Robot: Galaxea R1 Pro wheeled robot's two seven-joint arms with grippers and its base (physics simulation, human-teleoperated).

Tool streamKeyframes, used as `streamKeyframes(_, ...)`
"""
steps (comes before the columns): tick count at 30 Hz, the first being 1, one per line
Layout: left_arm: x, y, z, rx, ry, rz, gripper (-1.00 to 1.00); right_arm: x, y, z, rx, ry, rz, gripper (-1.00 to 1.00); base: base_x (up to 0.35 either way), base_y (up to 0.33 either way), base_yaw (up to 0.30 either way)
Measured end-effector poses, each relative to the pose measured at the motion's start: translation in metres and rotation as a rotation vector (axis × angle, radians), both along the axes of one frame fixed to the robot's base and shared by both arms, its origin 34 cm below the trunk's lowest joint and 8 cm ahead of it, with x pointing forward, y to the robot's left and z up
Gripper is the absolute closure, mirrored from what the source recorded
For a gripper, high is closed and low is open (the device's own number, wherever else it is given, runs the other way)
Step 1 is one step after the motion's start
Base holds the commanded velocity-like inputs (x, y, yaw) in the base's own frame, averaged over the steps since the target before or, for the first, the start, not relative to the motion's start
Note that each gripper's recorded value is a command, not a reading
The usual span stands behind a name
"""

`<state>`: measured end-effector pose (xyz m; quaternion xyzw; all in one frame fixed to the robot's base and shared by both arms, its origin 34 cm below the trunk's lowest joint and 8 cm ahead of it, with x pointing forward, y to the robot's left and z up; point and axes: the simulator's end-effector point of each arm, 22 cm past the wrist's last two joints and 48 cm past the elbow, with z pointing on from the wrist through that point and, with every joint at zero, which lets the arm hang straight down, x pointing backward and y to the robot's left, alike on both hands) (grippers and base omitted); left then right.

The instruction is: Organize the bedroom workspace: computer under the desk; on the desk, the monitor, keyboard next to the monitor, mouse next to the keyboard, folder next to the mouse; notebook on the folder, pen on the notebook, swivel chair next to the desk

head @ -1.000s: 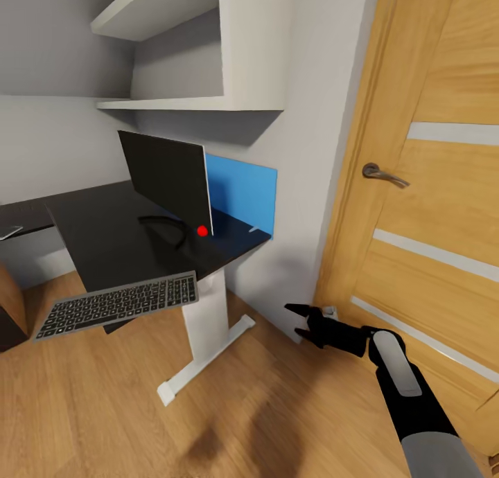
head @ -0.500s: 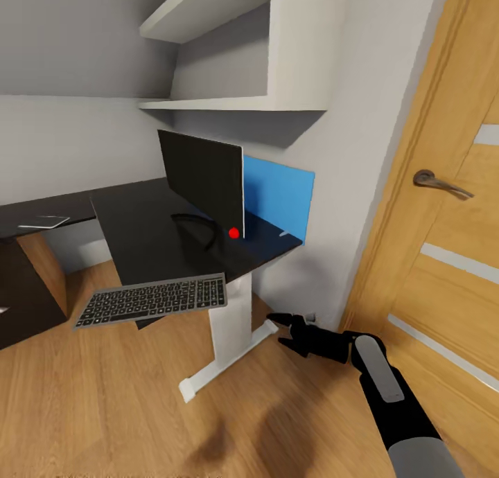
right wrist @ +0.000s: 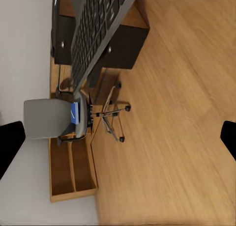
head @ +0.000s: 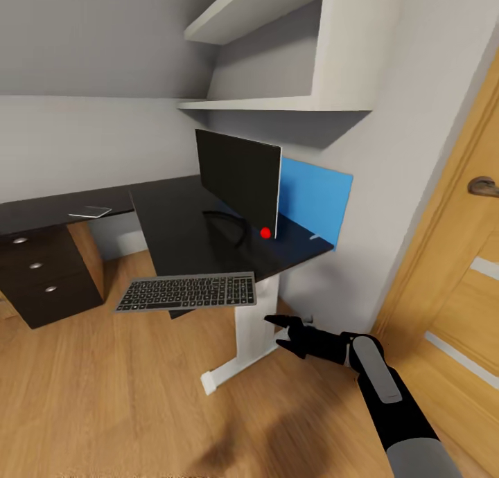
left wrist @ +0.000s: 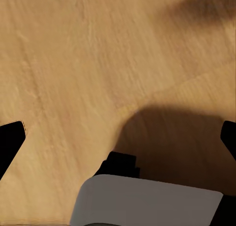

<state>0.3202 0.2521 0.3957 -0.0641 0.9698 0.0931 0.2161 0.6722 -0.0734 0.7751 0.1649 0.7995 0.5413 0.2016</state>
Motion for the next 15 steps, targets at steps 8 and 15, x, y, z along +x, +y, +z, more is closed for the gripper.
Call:
streamKeyframes(8, 0.0000, 0.0000, 0.0000, 0.000, 0.000, 0.000, -1.00, 0.0000, -0.0006, -0.0002, -0.001, 0.000, 0.000, -1.00, 0.000, 0.000, 0.253)
streamKeyframes(15, 0.0000, 0.0000, 0.0000, 0.000, 0.000, 0.000, -1.00, 0.0001, -0.0021, -0.0004, -0.002, 0.000, -0.001, -1.00, 0.000, 0.000, 0.187)
